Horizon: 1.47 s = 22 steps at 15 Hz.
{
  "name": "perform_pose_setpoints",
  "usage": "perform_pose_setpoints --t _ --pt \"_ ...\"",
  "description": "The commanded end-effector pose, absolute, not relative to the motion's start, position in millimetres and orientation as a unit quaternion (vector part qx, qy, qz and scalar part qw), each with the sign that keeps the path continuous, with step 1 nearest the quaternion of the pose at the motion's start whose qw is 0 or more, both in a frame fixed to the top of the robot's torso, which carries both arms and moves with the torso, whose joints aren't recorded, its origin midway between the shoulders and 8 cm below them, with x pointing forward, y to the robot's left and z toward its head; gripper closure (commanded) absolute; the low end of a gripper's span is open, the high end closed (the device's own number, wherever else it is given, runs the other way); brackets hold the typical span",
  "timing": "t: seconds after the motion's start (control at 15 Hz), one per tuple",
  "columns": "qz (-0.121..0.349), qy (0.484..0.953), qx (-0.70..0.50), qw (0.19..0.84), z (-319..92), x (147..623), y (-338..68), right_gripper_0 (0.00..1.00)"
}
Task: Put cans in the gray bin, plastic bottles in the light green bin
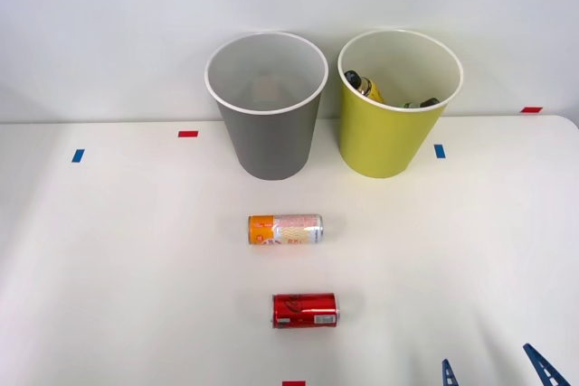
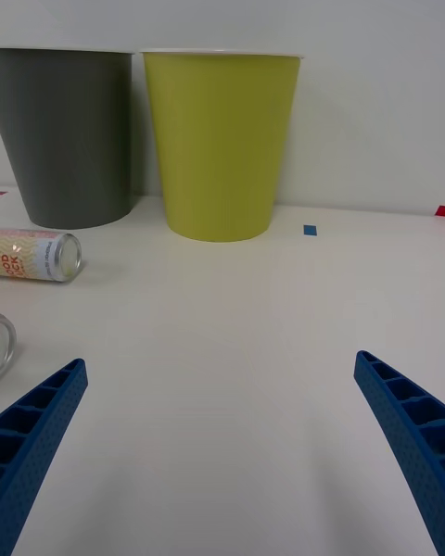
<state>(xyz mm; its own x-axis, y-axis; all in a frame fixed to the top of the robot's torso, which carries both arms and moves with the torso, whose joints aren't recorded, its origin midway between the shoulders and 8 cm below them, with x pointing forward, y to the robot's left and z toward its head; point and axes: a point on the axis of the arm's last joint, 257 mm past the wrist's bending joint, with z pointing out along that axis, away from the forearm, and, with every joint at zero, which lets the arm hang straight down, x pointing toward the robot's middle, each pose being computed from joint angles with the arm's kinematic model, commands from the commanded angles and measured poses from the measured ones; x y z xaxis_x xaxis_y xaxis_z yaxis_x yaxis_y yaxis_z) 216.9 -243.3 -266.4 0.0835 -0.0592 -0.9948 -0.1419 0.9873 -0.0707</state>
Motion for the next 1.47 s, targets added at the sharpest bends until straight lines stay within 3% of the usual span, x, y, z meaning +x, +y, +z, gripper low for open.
perform_pose_setpoints --t 0.07,1.47 --pt "0.028 0.676 -0.074 0.732 -266.4 216.9 -243.3 0.0" --pt "0.028 0.676 -0.074 0.732 -266.4 216.9 -243.3 0.0"
